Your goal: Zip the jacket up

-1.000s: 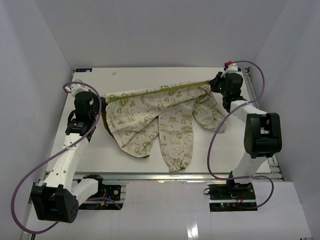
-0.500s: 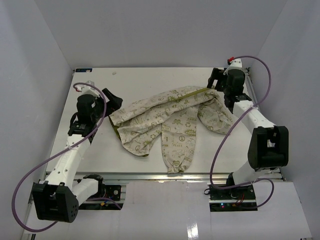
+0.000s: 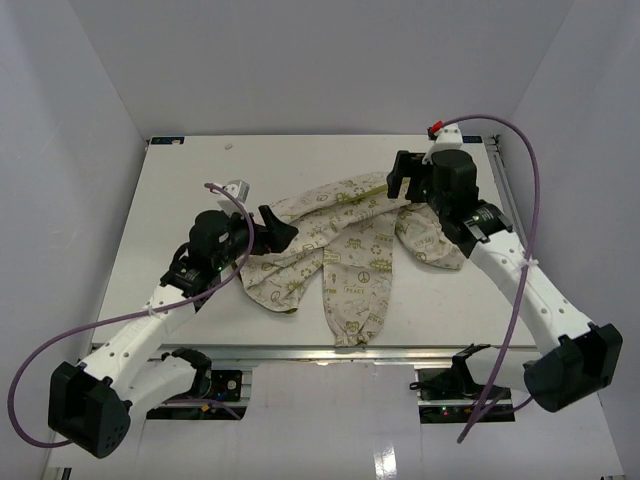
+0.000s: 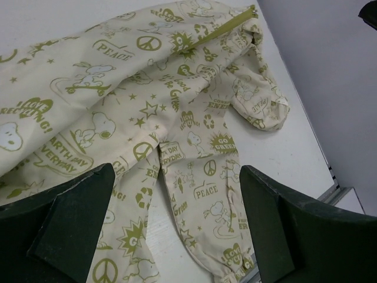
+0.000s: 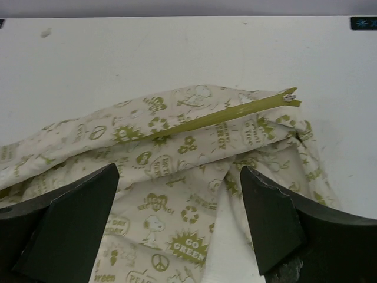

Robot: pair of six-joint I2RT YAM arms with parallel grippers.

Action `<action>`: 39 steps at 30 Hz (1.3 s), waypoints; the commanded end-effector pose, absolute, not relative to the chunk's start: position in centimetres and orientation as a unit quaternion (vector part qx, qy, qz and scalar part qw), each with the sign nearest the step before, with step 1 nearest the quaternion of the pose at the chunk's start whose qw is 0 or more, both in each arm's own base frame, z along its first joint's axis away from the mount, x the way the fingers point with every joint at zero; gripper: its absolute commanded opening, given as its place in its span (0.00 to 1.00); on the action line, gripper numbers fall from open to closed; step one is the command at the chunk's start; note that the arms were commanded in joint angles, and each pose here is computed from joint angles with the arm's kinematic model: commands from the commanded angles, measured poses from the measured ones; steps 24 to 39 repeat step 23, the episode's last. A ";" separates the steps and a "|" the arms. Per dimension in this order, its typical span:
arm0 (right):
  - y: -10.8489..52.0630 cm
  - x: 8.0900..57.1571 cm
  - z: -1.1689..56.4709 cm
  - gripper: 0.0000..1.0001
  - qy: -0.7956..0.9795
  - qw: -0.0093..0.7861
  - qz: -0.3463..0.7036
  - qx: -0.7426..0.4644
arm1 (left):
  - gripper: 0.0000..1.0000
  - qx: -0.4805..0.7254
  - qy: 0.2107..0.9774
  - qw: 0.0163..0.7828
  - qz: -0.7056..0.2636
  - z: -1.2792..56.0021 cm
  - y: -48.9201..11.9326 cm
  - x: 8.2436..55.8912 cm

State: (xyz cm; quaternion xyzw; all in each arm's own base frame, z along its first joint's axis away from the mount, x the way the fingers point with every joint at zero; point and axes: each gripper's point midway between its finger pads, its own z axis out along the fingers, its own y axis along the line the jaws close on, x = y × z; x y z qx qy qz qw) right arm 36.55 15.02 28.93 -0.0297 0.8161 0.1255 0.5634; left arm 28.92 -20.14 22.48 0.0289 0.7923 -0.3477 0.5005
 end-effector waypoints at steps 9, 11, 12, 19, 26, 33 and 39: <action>16.1 24.6 25.3 0.90 0.790 0.555 0.252 -0.069 | 0.98 0.133 0.680 0.584 -0.424 25.3 -23.5 23.1; 15.9 24.2 25.1 0.90 0.782 0.564 0.255 -0.071 | 0.98 0.134 0.659 0.597 -0.438 26.7 -23.1 22.2; 15.7 24.0 25.2 0.90 0.779 0.568 0.255 -0.071 | 0.98 0.133 0.655 0.599 -0.440 26.8 -23.0 22.0; 14.9 23.9 25.8 0.90 0.776 0.579 0.243 -0.065 | 0.98 0.127 0.635 0.619 -0.444 28.0 -22.2 21.3; 14.6 23.9 25.9 0.90 0.776 0.581 0.237 -0.062 | 0.98 0.131 0.636 0.616 -0.446 27.9 -22.3 21.2; 14.6 23.9 25.9 0.90 0.776 0.581 0.237 -0.062 | 0.98 0.131 0.636 0.616 -0.446 27.9 -22.3 21.2; 14.6 23.9 25.9 0.90 0.776 0.581 0.237 -0.062 | 0.98 0.131 0.636 0.616 -0.446 27.9 -22.3 21.2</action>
